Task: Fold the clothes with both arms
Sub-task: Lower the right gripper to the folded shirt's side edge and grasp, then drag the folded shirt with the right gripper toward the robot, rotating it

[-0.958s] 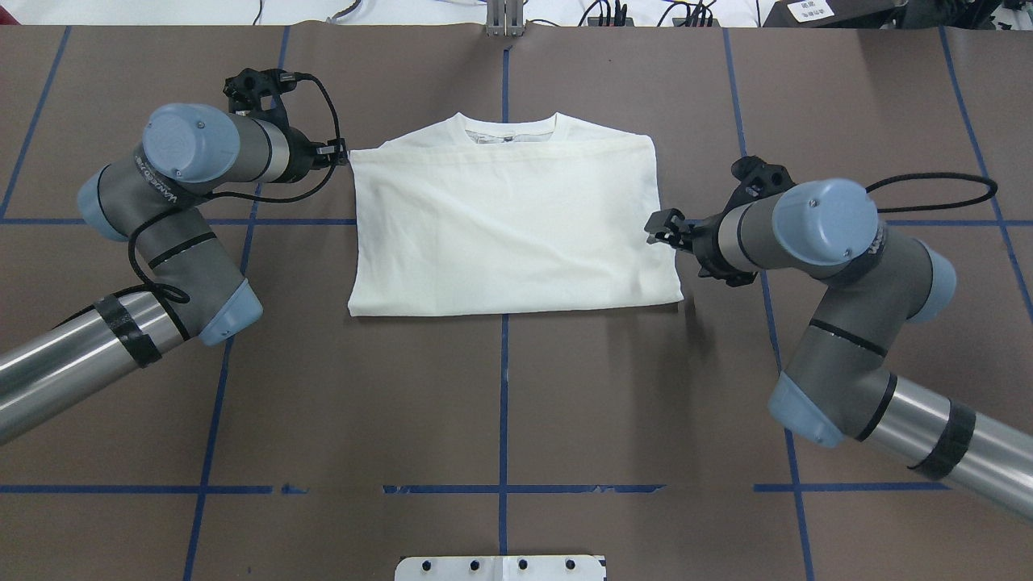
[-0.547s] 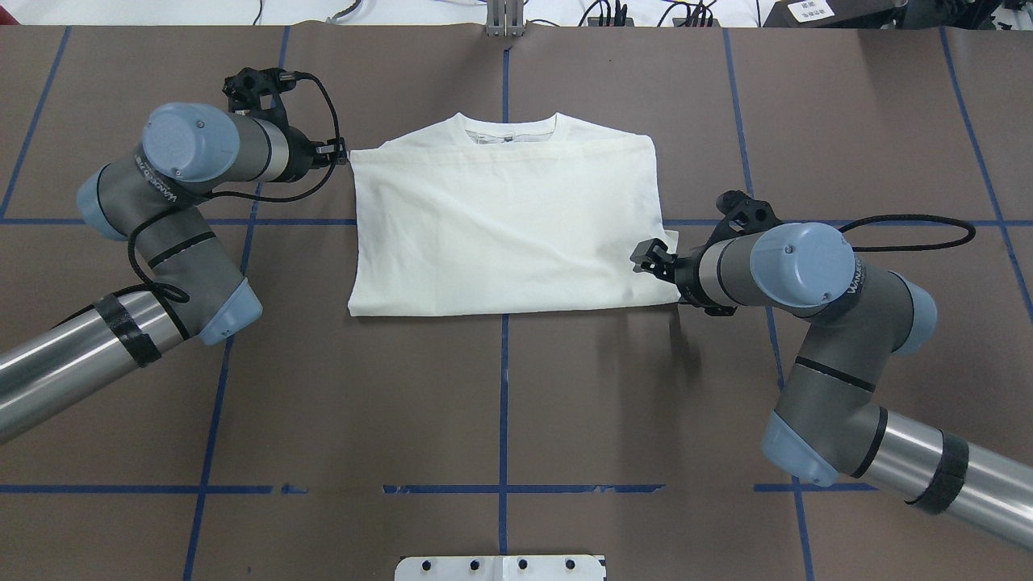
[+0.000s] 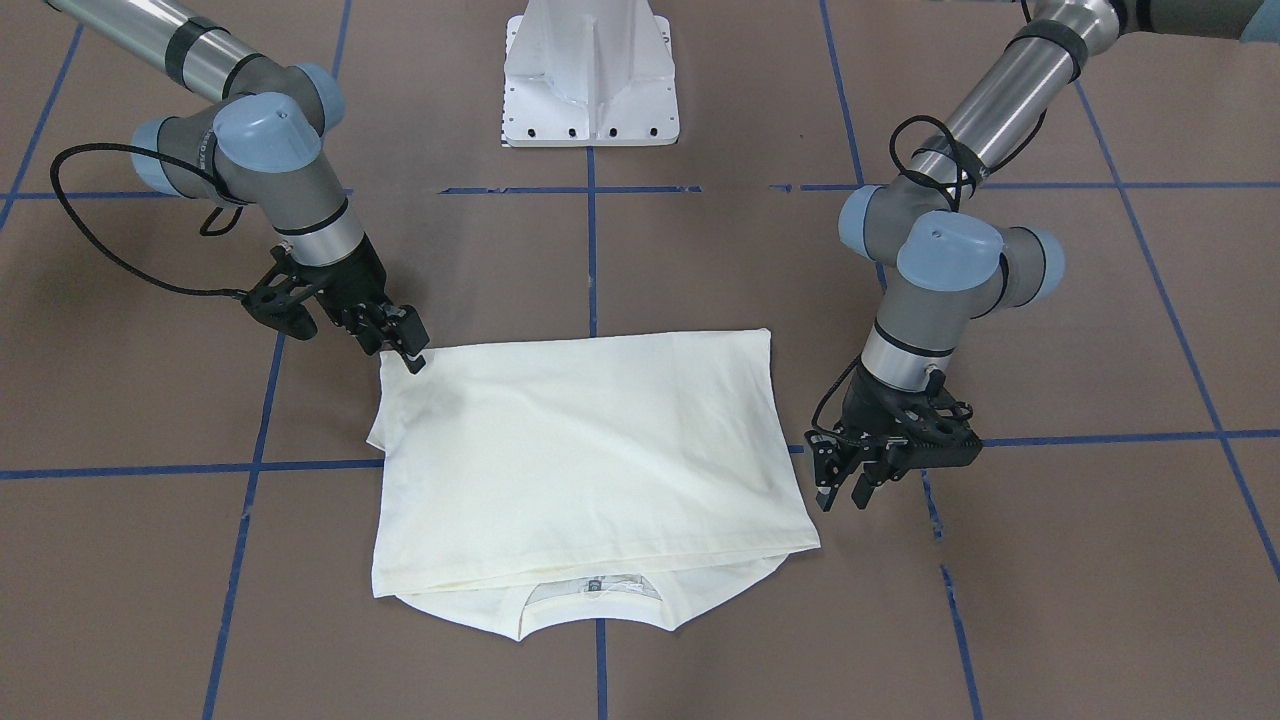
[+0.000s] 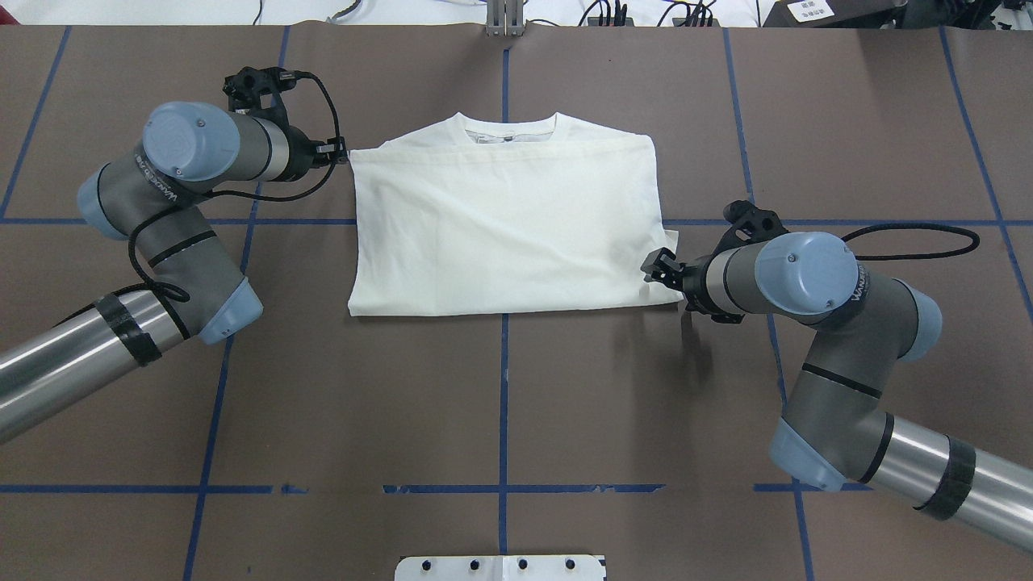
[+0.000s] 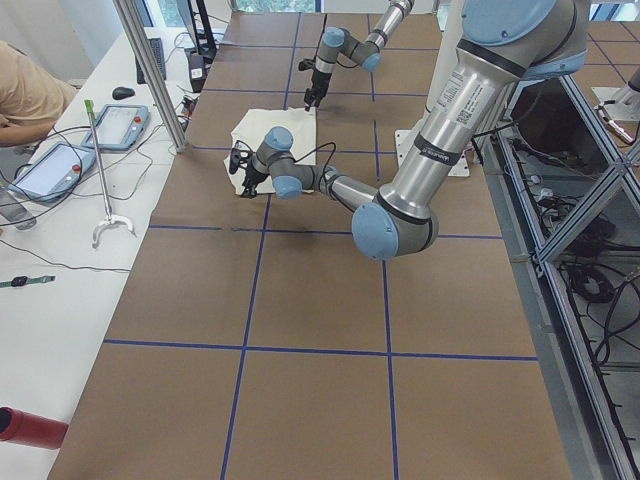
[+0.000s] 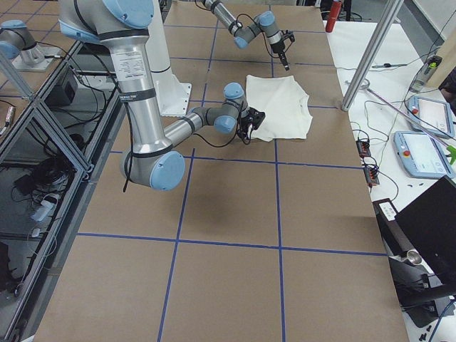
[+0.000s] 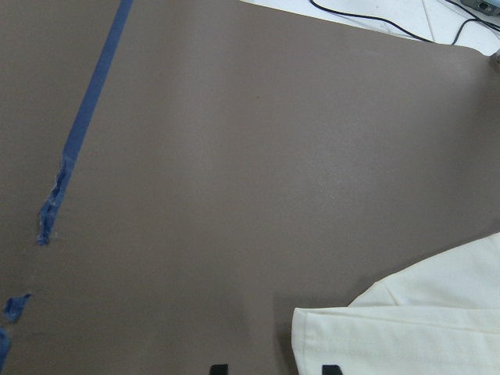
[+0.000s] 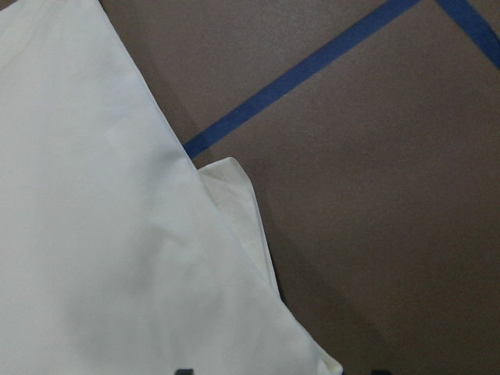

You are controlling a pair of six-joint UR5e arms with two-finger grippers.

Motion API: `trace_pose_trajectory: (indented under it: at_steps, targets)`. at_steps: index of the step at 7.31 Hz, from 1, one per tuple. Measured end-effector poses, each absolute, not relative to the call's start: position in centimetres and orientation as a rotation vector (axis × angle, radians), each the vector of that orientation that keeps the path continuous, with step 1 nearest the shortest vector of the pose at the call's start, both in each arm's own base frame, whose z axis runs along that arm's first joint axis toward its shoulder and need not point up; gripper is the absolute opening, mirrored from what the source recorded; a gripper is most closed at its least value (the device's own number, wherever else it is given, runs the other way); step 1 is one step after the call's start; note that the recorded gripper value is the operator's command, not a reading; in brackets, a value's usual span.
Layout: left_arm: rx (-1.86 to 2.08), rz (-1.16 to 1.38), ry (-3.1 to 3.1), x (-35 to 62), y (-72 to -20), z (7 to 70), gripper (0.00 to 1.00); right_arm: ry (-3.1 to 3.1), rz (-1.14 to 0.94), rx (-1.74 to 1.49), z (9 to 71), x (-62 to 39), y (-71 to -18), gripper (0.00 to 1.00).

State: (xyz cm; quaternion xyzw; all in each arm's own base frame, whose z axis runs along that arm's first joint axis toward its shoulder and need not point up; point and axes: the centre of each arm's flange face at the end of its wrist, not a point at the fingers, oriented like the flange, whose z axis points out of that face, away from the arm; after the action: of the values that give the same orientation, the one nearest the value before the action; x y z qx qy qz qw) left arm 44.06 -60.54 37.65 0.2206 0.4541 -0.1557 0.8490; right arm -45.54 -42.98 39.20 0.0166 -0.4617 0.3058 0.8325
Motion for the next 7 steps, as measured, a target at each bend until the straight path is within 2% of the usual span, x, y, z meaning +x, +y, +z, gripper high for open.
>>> trace_pose_trajectory:
  at_steps: [1,2,3,7]
  targets:
    - [0.465,-0.328,0.957,44.06,-60.54,37.65,0.50,-0.974,0.649,0.035,39.50,-45.41,-42.90,0.47]
    - [0.465,-0.329,0.957,44.06,-60.54,37.62,0.50,-0.970,0.650,0.034,39.73,-45.35,-42.84,0.05]
    - [0.466,-0.329,0.958,44.05,-60.54,37.56,0.50,-0.969,0.651,0.034,39.85,-45.34,-42.80,0.00]
    - [0.469,-0.331,0.965,43.99,-60.49,37.12,0.50,-0.982,0.642,0.027,39.40,-45.22,-42.58,0.00]
